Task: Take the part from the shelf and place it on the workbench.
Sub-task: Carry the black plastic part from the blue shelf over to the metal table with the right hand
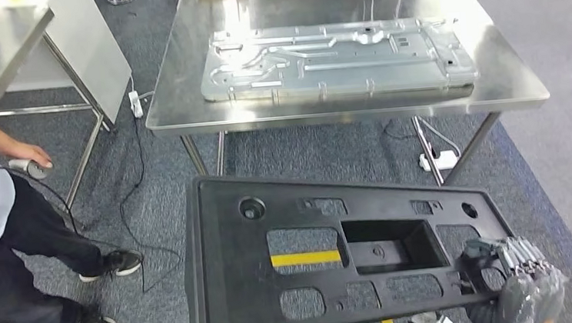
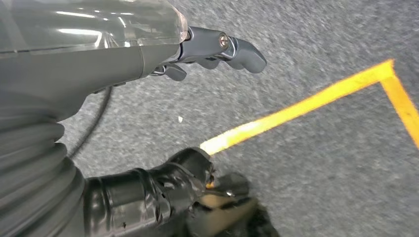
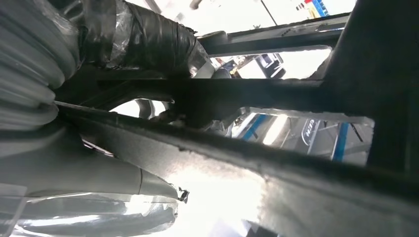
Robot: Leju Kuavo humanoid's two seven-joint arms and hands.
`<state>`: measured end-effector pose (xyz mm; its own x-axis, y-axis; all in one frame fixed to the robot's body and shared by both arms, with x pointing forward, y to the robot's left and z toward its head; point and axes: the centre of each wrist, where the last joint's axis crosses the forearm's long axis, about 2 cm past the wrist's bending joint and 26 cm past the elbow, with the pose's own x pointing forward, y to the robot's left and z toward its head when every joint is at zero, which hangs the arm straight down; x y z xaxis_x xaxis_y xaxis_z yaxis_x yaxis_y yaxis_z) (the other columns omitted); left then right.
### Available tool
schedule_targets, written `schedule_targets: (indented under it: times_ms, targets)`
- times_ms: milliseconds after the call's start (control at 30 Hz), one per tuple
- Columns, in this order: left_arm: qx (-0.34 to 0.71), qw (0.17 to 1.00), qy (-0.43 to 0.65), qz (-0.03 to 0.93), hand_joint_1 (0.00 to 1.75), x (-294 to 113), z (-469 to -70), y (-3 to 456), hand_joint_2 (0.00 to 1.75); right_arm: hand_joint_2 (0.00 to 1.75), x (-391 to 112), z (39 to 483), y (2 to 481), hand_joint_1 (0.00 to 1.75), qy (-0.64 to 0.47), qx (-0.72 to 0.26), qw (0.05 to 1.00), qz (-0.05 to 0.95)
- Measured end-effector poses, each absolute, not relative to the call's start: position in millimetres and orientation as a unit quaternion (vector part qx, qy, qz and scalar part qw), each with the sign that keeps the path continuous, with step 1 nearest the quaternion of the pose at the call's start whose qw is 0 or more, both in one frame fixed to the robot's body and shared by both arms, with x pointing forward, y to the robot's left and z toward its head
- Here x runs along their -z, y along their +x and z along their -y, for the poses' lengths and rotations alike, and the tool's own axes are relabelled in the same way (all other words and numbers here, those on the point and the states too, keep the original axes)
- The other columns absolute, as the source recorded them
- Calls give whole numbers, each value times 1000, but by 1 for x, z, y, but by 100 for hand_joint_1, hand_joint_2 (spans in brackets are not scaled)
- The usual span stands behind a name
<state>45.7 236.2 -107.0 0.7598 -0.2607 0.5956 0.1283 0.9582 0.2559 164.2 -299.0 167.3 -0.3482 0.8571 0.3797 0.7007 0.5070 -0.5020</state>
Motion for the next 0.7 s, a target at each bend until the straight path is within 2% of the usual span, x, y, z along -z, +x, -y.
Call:
schedule_targets:
  times_ms: [700]
  targets:
    - [106, 933, 99, 329, 0, 107, -235, 43, 175, 175, -166, 302, 164, 175, -482, -128, 313, 808]
